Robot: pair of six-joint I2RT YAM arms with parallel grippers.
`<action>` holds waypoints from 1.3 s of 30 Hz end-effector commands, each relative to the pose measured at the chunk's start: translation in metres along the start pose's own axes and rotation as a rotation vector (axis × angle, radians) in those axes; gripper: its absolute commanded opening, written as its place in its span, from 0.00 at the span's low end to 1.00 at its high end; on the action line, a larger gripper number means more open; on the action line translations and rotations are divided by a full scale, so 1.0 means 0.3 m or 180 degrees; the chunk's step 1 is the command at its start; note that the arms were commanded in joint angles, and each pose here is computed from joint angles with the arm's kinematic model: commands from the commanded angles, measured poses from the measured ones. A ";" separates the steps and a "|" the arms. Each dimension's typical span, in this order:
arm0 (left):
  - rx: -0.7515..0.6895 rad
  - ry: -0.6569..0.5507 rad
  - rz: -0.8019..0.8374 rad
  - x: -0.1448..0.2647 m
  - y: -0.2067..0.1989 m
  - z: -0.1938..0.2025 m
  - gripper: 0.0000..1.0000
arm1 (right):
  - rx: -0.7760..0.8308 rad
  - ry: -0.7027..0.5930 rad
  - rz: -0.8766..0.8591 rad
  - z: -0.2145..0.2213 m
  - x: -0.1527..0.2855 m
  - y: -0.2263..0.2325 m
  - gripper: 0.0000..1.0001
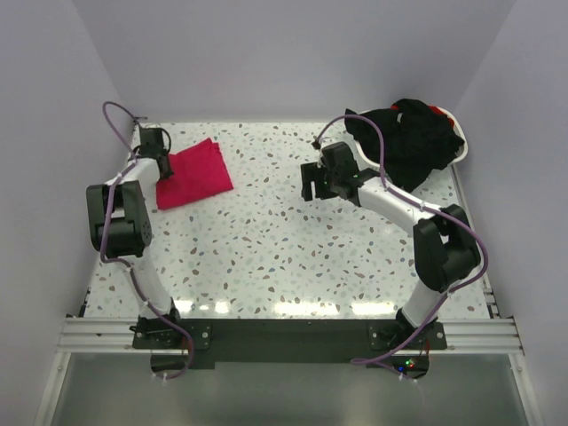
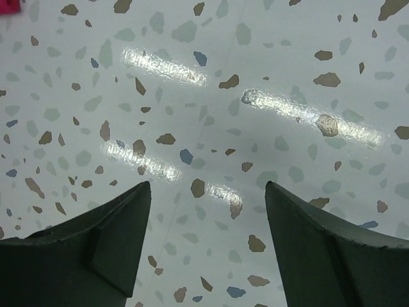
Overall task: Fold and stack the t-shirts
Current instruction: Neatly place the folded tshirt to the corner, then reset both grippers
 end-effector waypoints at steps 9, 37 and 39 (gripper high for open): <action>0.0109 -0.0315 -0.0686 0.101 0.234 -0.167 0.35 | 0.0077 -0.0233 -0.0087 -0.064 0.061 0.015 0.76; 0.0481 -0.2001 0.2554 0.901 -0.296 0.156 1.00 | -0.0141 -0.1247 0.0969 0.014 0.411 -0.116 0.80; 0.0530 -0.2073 0.2584 0.916 -0.281 0.161 1.00 | -0.0198 -0.1366 0.1098 0.019 0.447 -0.131 0.81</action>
Point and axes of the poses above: each gripper's point midway between its finger pads, its own x axis back along the fingers, its own y axis along the line the jaws close on, z = x × y, the point moved 8 cm from there along x, back along the fingers, and after that the axes turned 6 degrees about x, right-handed, at the moved point
